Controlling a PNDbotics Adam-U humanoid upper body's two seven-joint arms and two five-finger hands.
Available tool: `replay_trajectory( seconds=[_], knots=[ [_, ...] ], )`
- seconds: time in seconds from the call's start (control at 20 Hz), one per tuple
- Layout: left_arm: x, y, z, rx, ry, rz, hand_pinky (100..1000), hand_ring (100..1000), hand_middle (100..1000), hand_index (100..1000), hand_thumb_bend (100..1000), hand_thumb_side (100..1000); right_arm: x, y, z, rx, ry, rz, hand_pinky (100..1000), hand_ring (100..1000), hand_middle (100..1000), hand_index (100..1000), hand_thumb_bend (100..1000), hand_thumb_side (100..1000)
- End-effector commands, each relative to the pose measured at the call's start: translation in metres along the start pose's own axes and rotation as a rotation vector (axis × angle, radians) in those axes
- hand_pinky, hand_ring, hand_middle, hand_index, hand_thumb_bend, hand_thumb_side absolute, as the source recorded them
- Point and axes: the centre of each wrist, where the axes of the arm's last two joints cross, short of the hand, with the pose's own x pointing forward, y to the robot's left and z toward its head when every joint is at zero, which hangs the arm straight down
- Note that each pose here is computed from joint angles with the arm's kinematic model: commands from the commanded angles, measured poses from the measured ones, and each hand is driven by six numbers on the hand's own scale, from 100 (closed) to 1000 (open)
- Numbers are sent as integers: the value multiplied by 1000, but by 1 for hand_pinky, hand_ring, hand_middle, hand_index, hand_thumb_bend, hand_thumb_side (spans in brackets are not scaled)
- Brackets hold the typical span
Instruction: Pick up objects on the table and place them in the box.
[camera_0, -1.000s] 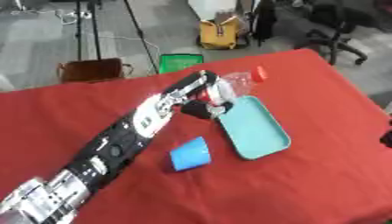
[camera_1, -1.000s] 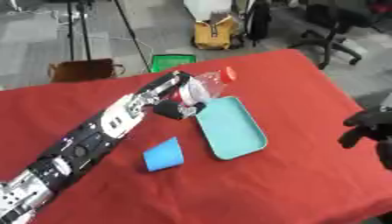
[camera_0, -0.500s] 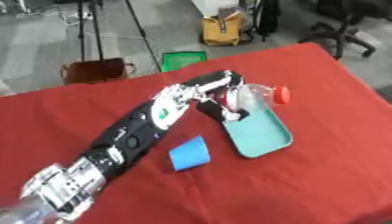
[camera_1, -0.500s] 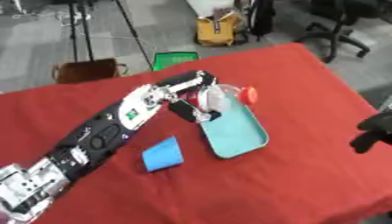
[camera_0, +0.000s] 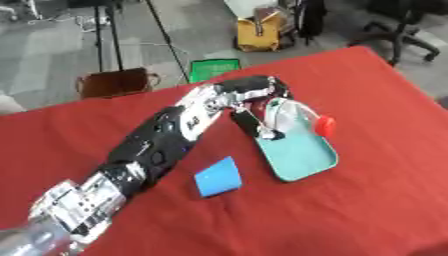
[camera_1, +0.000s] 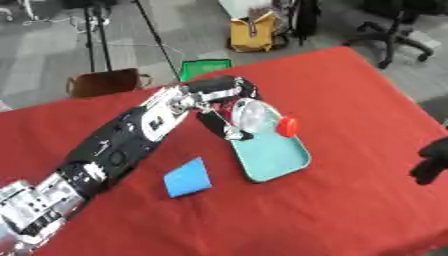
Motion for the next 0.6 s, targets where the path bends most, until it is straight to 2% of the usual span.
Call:
replay_trajectory(
  seconds=[0.05,0.6],
  knots=[
    [1,14,2,34,14,-70,733,771,621,762,434,222,9,-4,-8,129,-110,108,608,551,683,766,175,486],
    [-4,-5,-5,-12,56,-180,755,778,629,780,478,270,12,-3,-13,132,-124,103,607,550,682,765,173,487]
  ],
)
